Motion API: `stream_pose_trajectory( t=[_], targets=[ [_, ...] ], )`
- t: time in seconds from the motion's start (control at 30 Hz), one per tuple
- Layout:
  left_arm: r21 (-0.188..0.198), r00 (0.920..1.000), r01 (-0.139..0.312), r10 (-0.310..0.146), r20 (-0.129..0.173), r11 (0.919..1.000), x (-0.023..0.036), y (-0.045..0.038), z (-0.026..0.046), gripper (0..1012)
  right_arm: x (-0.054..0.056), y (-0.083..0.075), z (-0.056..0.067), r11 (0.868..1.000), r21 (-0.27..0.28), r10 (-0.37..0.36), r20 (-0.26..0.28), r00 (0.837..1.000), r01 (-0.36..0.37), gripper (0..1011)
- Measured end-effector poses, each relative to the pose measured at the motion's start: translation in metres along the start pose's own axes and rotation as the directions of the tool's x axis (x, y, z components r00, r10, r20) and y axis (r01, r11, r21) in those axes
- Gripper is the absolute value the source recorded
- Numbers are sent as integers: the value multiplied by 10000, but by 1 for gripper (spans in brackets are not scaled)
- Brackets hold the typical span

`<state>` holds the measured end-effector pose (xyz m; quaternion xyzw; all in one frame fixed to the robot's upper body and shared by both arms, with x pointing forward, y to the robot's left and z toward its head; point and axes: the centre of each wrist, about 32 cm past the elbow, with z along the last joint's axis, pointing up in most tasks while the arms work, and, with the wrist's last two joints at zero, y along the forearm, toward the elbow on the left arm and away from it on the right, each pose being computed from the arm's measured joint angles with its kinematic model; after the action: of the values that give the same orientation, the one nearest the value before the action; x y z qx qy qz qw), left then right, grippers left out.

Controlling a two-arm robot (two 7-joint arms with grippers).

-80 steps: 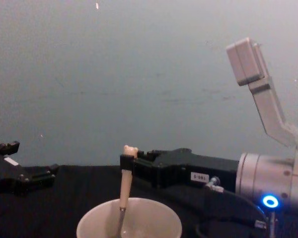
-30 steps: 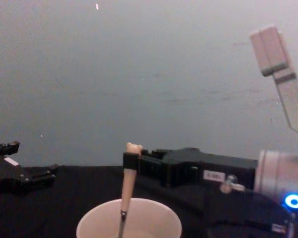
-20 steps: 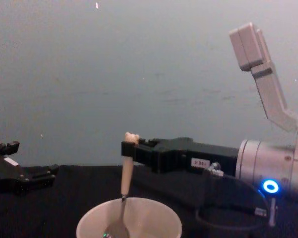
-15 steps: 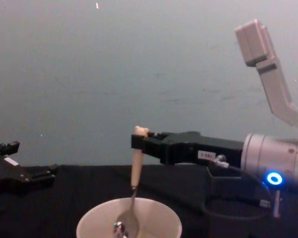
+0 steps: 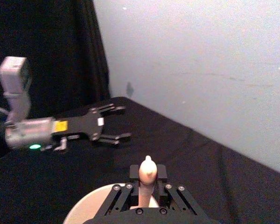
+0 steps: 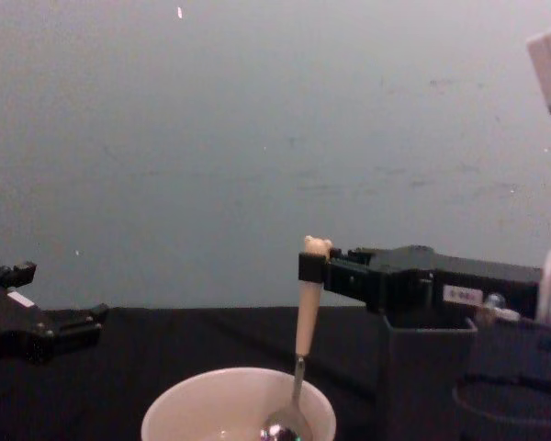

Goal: Pick up the stirring spoon with one hand, stir inside the cup, then place it back in its original position.

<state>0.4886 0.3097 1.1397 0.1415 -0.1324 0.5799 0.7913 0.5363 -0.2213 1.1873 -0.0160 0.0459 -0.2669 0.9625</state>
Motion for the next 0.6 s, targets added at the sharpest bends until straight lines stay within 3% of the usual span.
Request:
stream_pose_trajectory(
  t=[0.3, 0.6],
  targets=[
    [-1, 10000, -1, 1, 0, 10000, 0, 0, 0, 1001, -138, -88, -49, 9958, -256, 877, -220, 9959, -882, 214],
    [-1, 10000, -1, 1, 0, 10000, 0, 0, 0, 1001, -265, 86, -88, 9898, -264, 1393, -320, 9897, -1402, 214]
  ],
)
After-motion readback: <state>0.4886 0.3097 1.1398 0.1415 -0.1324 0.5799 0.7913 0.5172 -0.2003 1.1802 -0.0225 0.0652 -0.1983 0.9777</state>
